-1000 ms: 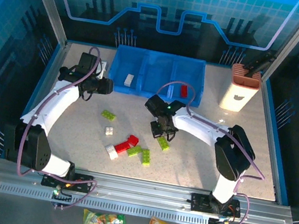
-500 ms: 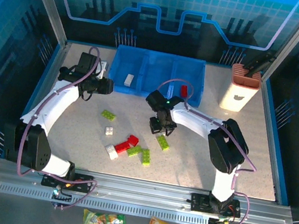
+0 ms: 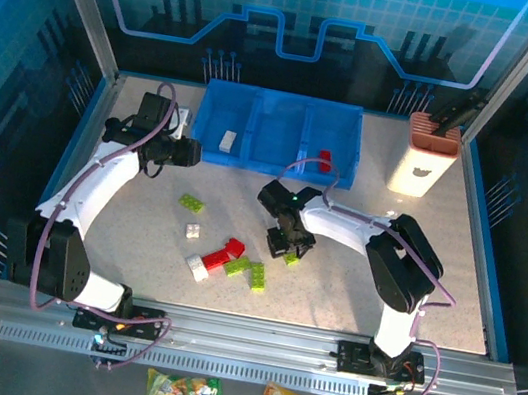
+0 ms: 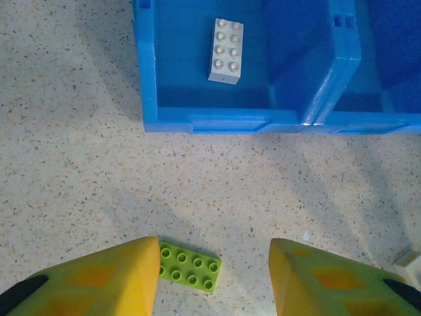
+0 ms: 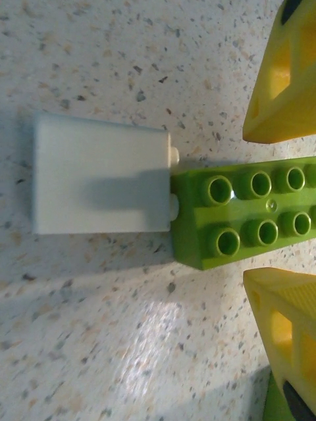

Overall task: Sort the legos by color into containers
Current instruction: Pick up the lego from the center of the table.

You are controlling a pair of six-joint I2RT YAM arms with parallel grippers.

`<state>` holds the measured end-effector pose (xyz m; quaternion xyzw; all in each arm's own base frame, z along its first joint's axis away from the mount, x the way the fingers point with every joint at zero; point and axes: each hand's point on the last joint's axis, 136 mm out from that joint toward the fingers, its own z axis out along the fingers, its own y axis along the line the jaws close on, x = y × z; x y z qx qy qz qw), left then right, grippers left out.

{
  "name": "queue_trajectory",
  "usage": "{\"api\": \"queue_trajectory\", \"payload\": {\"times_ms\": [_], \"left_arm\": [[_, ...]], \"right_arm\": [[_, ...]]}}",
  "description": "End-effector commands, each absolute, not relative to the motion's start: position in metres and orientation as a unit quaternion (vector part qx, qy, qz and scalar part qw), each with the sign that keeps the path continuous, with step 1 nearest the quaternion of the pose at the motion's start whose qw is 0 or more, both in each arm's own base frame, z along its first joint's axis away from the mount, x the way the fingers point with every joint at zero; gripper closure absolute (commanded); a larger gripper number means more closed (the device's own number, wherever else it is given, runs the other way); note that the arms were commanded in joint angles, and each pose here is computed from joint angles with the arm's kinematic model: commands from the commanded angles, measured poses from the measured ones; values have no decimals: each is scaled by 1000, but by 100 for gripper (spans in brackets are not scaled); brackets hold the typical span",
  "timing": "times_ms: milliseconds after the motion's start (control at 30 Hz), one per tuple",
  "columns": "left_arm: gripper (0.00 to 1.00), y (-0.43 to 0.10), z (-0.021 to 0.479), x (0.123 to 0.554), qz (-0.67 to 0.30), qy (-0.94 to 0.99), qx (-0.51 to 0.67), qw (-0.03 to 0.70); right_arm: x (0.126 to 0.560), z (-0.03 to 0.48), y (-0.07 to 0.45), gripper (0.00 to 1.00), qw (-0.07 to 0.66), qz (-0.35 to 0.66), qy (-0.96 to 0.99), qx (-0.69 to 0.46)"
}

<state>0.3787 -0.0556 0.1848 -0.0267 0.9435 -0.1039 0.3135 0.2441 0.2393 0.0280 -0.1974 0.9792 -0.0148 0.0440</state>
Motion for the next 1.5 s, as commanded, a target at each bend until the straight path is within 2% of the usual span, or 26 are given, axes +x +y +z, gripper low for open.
{"api": "queue_trajectory", "payload": {"times_ms": [0,267,633,1033,1467], "left_arm": [[52,-56,192,377,-115,939,-29,324],[52,-55,190,378,-113,940,-29,322],[52,-53,192,378,-108,939,-28,325],[52,-50,195,379,-98,937,-23,335],[52,-54,203,373,-111,932,-23,343]], "right_arm": [[237,32,241,46,47,-10,979,-197],[232,27,239,51,44,-14,979,-200],[224,37,242,67,44,-13,978,-204],[209,66,233,67,67,-9,978,-199],[217,108,235,67,106,7,974,-199]]}}
